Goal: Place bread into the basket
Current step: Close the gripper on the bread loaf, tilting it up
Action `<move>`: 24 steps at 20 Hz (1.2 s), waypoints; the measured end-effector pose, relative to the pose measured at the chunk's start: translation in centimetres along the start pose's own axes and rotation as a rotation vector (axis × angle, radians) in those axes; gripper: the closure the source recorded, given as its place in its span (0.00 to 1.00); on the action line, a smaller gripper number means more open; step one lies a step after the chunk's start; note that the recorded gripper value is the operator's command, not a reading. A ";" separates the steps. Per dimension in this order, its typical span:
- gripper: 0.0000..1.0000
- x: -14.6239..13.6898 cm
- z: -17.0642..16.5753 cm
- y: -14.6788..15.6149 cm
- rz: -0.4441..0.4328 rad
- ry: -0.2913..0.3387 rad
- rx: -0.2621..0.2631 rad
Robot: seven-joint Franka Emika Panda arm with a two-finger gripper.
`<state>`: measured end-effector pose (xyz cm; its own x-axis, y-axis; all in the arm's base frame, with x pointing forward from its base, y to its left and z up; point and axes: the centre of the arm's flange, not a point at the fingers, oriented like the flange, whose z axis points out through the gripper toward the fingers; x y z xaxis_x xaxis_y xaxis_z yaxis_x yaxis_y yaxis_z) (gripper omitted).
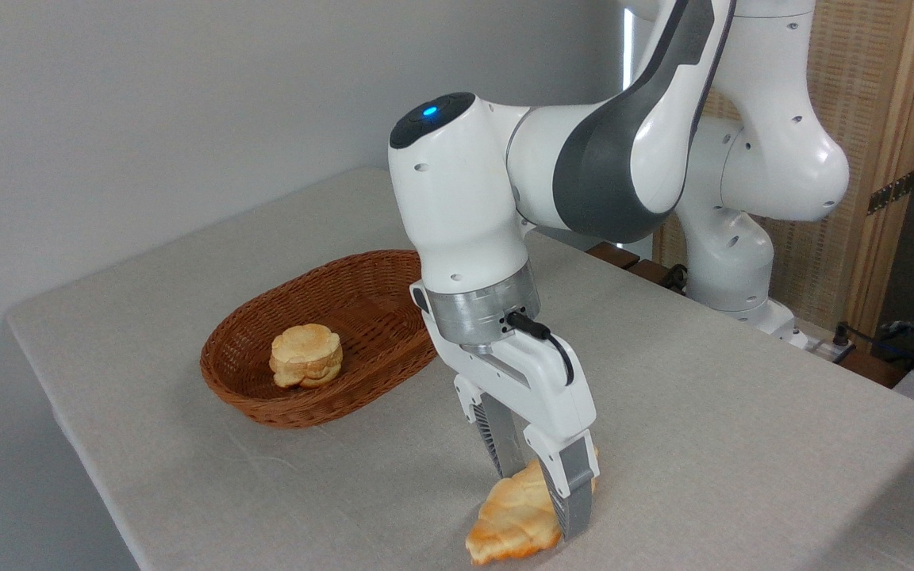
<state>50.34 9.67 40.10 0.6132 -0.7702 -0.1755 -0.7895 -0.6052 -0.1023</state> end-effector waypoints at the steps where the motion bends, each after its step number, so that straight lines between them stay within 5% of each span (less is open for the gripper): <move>1: 0.00 0.0 0.3 0.1 0.002 -0.002 -0.004; 3: 0.03 0.1 0.4 0.2 0.004 -0.003 -0.006; 10: 0.68 0.4 0.4 0.4 0.011 -0.003 -0.005; 13: 0.87 1.0 0.3 0.8 0.024 -0.003 -0.005; 24: 0.87 1.6 0.4 1.2 0.041 -0.004 -0.005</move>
<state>50.35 7.80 39.34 0.5803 -0.7934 -0.1838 -0.8137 -0.5742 -0.0903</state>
